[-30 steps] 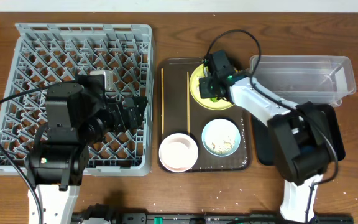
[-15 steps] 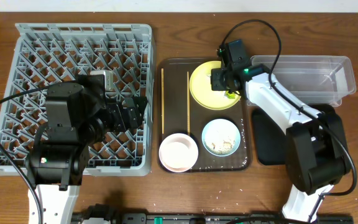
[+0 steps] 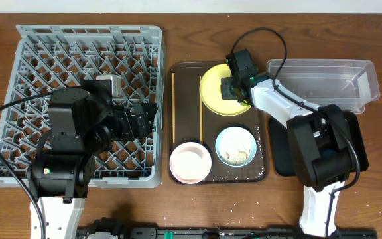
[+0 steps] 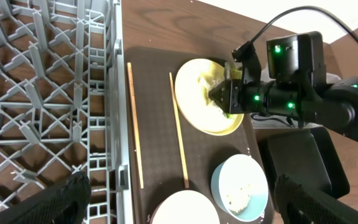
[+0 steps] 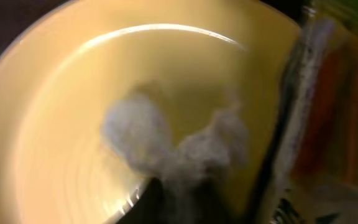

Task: Sort waste into correct bins and load items into the dishwasher
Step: 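Carry the wrapper right into the clear plastic bin and release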

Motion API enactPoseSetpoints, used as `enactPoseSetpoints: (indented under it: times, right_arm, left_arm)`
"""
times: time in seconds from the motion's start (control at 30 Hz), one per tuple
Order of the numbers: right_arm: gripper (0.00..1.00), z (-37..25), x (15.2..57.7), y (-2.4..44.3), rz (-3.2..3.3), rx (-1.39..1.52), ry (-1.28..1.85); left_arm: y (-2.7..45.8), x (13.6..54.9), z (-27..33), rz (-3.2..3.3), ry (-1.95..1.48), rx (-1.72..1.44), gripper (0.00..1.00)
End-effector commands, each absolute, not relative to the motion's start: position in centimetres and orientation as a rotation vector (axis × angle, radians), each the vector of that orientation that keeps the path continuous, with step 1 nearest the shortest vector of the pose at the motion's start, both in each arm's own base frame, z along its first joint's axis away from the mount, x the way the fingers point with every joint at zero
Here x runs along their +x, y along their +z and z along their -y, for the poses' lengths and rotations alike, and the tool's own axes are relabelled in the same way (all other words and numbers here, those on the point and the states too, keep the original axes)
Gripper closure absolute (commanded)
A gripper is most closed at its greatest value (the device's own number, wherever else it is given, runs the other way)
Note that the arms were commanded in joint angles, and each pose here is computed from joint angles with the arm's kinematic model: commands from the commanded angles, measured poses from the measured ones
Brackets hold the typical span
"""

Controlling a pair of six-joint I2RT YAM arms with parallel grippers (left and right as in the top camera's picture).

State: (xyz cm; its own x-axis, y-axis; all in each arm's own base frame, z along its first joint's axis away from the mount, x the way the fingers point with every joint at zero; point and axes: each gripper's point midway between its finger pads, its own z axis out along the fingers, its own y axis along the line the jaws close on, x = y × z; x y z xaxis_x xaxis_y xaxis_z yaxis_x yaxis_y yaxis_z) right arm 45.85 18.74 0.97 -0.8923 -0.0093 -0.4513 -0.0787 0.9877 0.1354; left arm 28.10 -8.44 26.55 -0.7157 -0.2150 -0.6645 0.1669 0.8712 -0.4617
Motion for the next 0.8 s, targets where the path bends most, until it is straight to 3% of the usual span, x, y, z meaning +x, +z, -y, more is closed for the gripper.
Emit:
enactPoseSetpoints:
  times: [0.0,0.13,0.23,0.37,0.47,0.5,0.6,0.67,0.77]
  right_arm:
    - [0.99,-20.2,45.4,4.0,-2.648,-0.066,0.380]
    - [0.99,-19.7,44.7,11.6,-2.551,-0.048,0.494]
    - [0.99,-14.5,44.2,15.3,-2.503,0.197,0.309]
    - [0.99,-7.5,43.5,15.5,-2.473,0.475,0.016]
    - [0.98,-2.7,43.5,13.1,-2.481,0.623,-0.162]
    - [0.92,-2.0,43.8,12.3,-2.486,0.641,-0.177]
    - [0.60,-3.0,45.0,10.4,-2.586,0.393,-0.096]
    - [0.52,-4.8,44.7,10.9,-2.615,0.292,0.036]
    - [0.52,-9.4,44.2,13.1,-2.603,0.113,0.329]
  left_arm:
    - [27.7,28.2,8.5,-2.250,-0.654,-0.016,0.05]
    - [27.7,28.2,8.5,-2.250,-0.654,-0.016,0.05]
    - [27.7,28.2,8.5,-2.250,-0.654,-0.016,0.05]
    - [27.7,28.2,8.5,-2.250,-0.654,-0.016,0.05]
    - [27.7,28.2,8.5,-2.250,-0.654,-0.016,0.05]
    - [27.7,28.2,8.5,-2.250,-0.654,-0.016,0.05]
    - [27.7,28.2,8.5,-2.250,-0.654,-0.016,0.05]
    - [27.7,28.2,8.5,-2.250,-0.654,-0.016,0.05]
    - [27.7,28.2,8.5,-2.250,-0.654,-0.016,0.05]
